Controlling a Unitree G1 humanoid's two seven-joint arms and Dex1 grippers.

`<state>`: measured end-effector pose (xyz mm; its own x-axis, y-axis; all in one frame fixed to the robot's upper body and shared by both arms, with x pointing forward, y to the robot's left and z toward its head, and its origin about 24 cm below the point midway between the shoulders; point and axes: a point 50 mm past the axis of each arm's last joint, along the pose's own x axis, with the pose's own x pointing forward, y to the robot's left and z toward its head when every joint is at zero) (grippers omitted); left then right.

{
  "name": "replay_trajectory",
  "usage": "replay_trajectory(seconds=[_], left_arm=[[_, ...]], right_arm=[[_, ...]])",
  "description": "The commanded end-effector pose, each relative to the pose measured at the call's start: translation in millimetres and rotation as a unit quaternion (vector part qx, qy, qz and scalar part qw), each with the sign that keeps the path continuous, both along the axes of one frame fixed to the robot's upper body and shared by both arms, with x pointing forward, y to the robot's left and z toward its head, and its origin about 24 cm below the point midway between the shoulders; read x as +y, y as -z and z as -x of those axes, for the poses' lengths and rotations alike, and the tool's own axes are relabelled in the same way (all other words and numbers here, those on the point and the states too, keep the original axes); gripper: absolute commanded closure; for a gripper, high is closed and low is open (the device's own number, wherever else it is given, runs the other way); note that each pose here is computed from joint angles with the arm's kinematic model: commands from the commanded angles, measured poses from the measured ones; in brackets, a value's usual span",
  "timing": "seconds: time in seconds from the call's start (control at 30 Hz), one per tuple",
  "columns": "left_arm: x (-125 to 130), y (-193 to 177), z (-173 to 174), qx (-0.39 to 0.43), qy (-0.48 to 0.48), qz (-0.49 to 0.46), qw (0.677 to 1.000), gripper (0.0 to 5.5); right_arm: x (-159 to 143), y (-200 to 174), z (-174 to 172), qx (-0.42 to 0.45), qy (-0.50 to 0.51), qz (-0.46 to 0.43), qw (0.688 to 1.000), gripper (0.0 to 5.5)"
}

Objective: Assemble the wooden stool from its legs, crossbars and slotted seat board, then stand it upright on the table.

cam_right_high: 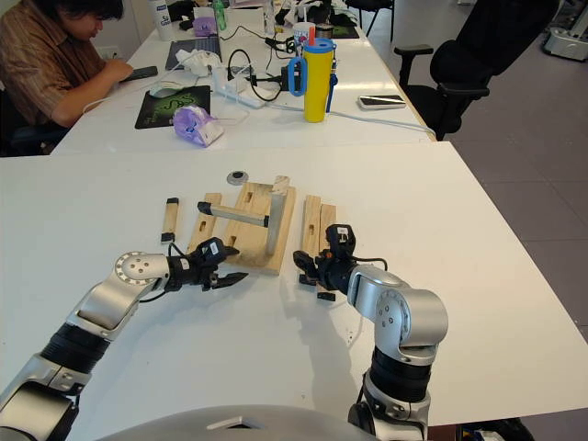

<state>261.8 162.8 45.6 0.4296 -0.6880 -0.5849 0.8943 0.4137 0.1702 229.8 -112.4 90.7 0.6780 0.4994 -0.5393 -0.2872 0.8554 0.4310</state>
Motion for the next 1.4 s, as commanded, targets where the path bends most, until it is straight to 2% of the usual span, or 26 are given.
replay_trajectory(seconds=[0.03, 0.23, 0.4, 0.83, 1.07, 1.3, 1.4], left_arm=[[27.4, 66.2, 44.7, 0.177, -0.049, -0.090, 0.979, 2.46], [23.0, 67.3, 47.1, 0.179, -0.046, -0.087, 0.979, 2.46], [13.0, 70.0, 47.9, 0.171, -0.051, -0.080, 0.981, 2.46], [-19.5, 68.5, 50.5, 0.157, -0.087, -0.057, 0.982, 2.46], [-30.5, 66.1, 49.4, 0.162, -0.093, -0.046, 0.981, 2.46], [-43.5, 64.7, 45.9, 0.165, -0.088, -0.047, 0.981, 2.46], [-50.5, 63.3, 46.6, 0.168, -0.075, -0.043, 0.982, 2.46]], right_arm=[[21.5, 13.0, 6.3, 0.050, -0.002, -0.066, 0.997, 2.03], [18.2, 26.1, 7.1, 0.086, 0.011, -0.055, 0.995, 2.03], [7.6, 25.6, 3.9, 0.060, 0.005, 0.046, 0.997, 2.03], [-7.4, 20.6, -2.7, 0.048, 0.010, 0.136, 0.990, 2.03], [-2.7, 21.5, -5.3, 0.042, 0.011, 0.118, 0.992, 2.03], [6.8, 29.8, -19.5, 0.001, 0.005, 0.177, 0.984, 2.03], [12.3, 42.0, -25.8, 0.011, 0.014, 0.179, 0.984, 2.03]])
